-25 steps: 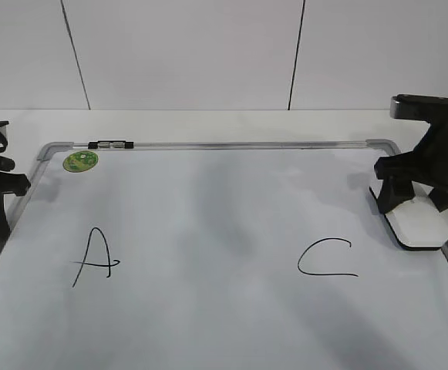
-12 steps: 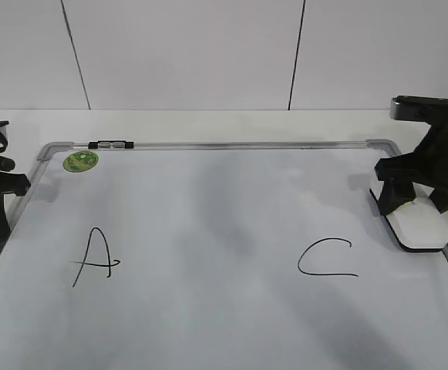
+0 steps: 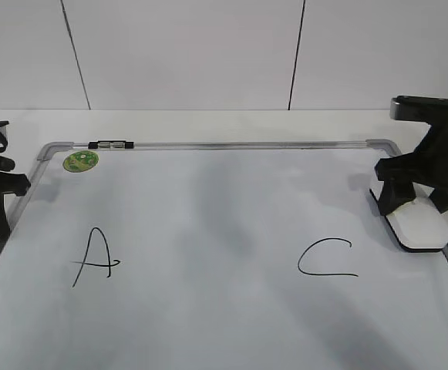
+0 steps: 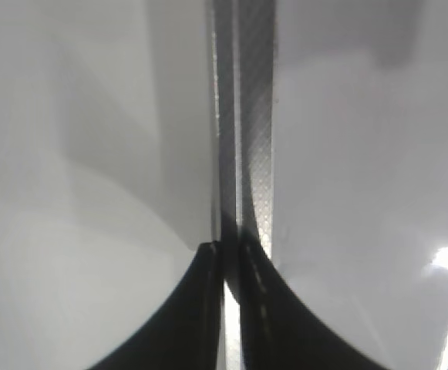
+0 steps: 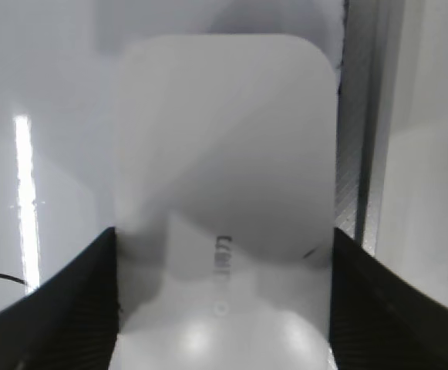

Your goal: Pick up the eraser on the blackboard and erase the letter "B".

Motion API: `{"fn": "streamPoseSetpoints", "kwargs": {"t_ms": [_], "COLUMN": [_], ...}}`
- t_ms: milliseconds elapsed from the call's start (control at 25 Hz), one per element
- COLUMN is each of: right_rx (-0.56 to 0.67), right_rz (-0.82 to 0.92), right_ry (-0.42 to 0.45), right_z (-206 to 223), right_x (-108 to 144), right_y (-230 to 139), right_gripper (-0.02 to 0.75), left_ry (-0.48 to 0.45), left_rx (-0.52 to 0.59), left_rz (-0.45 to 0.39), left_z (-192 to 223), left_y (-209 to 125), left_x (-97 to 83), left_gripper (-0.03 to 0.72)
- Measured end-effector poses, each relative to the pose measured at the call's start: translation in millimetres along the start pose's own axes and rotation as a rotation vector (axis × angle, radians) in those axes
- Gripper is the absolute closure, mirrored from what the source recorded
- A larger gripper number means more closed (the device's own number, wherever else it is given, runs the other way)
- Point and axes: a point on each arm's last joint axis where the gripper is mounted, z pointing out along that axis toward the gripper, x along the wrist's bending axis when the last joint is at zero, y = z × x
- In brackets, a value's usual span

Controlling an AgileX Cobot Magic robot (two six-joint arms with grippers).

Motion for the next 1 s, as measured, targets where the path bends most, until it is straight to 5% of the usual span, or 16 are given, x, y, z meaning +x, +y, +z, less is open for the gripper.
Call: {"fn": "streamPoseSetpoints", "kwargs": {"t_ms": [1000], "right_rx": [0.004], "right_rz": [-0.025], "right_ry": [-0.027], "right_z": [0.0], "right_x": [-2.4], "right_y": [-0.3], "right_gripper": [0.201], "left_ry": [0.000], "left_rx": [0.000], "left_rz": [0.001], "left_z": [0.0], "left_y": [0.0], "left_x": [0.0], "left_gripper": [0.657]}}
